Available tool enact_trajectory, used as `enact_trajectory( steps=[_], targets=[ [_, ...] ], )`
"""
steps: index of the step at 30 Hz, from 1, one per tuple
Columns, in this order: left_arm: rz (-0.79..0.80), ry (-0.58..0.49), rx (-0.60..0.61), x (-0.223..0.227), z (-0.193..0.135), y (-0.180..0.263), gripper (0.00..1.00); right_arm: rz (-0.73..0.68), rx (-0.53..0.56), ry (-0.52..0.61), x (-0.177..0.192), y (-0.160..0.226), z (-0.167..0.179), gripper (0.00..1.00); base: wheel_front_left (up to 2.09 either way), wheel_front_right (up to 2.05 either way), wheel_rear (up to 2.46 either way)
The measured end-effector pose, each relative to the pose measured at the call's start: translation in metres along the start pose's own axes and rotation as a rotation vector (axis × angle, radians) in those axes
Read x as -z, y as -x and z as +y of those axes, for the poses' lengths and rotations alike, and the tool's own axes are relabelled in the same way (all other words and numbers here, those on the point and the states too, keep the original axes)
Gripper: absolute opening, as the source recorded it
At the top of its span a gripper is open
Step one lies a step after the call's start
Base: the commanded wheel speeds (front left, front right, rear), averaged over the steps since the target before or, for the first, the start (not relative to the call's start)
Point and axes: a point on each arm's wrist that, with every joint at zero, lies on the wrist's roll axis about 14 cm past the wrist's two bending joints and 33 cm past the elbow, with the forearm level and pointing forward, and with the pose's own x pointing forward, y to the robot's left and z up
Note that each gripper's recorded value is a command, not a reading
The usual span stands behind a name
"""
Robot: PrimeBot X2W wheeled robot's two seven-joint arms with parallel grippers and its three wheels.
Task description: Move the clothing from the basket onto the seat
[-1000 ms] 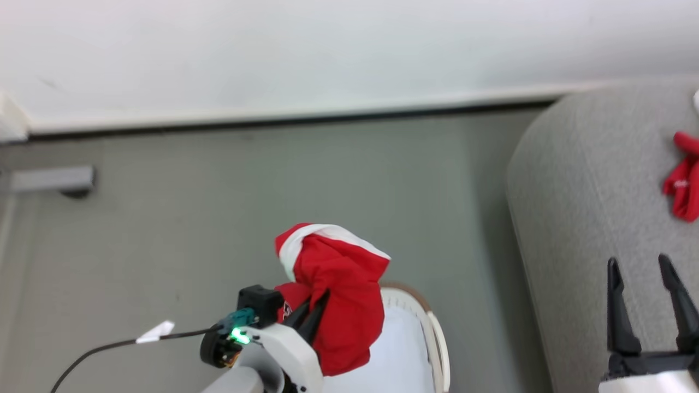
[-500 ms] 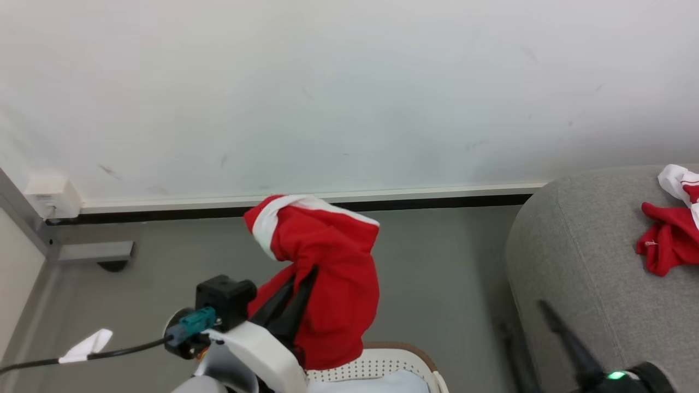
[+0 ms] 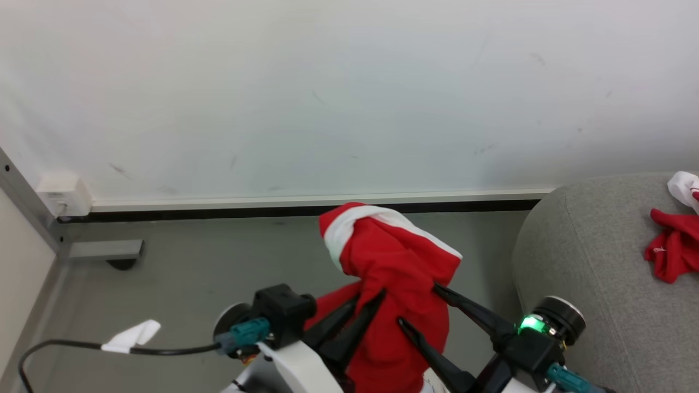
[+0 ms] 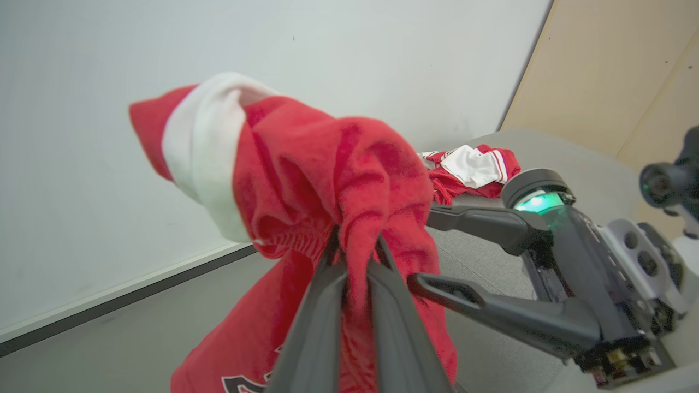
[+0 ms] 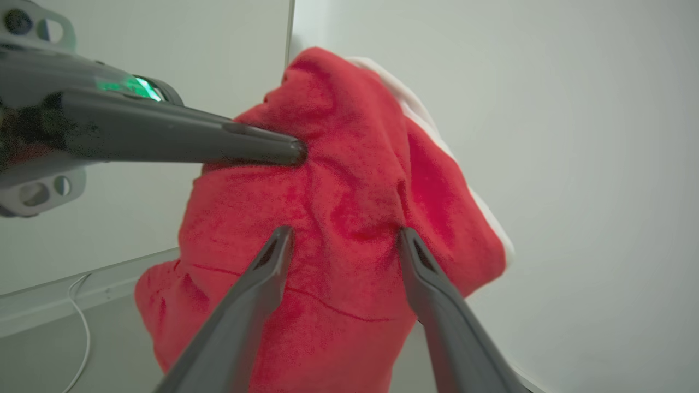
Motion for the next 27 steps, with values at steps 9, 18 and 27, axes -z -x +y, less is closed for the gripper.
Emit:
enact_trajectory(
  steps=[9, 18, 27],
  targets=[
    [0.031, 0.004, 0.079, 0.007, -0.026, 0.000, 0.00, 0.077, -0.100, -0.016, 0.014, -0.014, 0.013, 0.34, 0.00, 0.00, 0.00],
    [0.049, 0.008, 0.080, 0.016, -0.030, 0.000, 0.00, 0.062, -0.085, -0.081, 0.017, -0.013, 0.008, 0.00, 0.00, 0.00, 0.00],
    [0.056, -0.048, 0.064, 0.029, -0.025, -0.008, 1.00, 0.053, 0.059, -0.074, 0.015, 0.007, -0.040, 0.00, 0.00, 0.00, 0.00]
  ],
)
